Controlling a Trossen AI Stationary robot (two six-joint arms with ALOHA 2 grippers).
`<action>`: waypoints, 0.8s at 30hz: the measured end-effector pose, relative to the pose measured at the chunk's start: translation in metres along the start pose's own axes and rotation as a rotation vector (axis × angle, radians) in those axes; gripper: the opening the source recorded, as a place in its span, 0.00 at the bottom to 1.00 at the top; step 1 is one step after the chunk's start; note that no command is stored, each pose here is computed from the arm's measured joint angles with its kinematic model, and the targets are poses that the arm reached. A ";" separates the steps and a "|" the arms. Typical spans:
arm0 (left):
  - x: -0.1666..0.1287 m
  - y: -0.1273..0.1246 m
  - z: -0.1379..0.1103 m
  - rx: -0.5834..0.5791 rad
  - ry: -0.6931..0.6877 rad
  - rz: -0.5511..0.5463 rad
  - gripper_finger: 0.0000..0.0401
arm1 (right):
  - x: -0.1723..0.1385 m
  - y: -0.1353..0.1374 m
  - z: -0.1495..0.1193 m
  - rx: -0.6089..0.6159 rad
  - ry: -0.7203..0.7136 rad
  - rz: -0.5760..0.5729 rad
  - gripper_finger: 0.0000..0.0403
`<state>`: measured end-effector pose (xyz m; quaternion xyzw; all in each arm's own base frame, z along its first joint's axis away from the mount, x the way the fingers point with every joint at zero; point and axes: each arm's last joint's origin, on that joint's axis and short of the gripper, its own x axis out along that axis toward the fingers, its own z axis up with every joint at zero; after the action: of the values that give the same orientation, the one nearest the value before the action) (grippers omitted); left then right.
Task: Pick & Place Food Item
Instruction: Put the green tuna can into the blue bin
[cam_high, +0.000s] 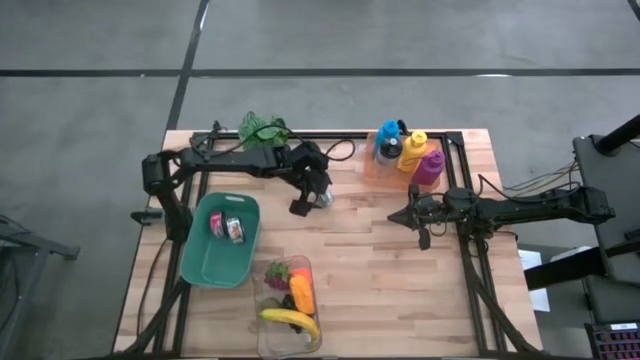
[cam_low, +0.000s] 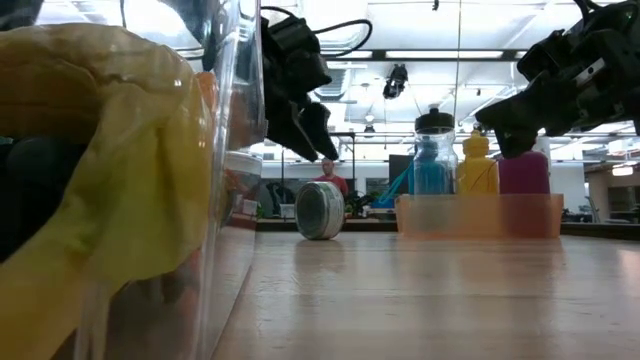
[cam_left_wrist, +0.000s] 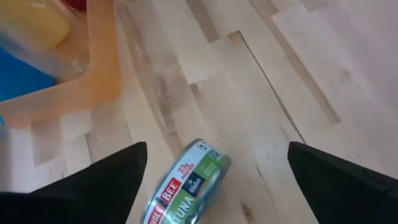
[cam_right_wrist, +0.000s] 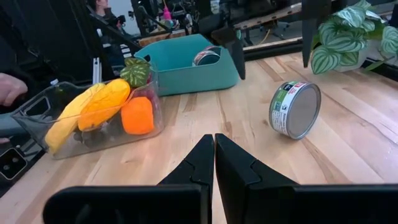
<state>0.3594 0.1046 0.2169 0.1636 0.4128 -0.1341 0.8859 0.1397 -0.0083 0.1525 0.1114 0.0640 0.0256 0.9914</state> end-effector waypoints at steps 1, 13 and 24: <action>0.001 0.000 -0.002 0.006 -0.005 0.005 0.99 | 0.000 0.000 0.000 0.000 0.000 0.000 0.03; 0.029 0.007 -0.026 -0.043 0.034 -0.007 0.91 | 0.000 0.000 0.000 0.000 -0.001 0.001 0.03; 0.040 0.005 -0.034 -0.075 0.089 -0.040 0.91 | 0.000 0.000 0.000 0.000 0.000 0.000 0.03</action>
<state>0.3626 0.1189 0.1661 0.1281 0.4598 -0.1287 0.8692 0.1396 -0.0083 0.1524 0.1114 0.0640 0.0258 0.9914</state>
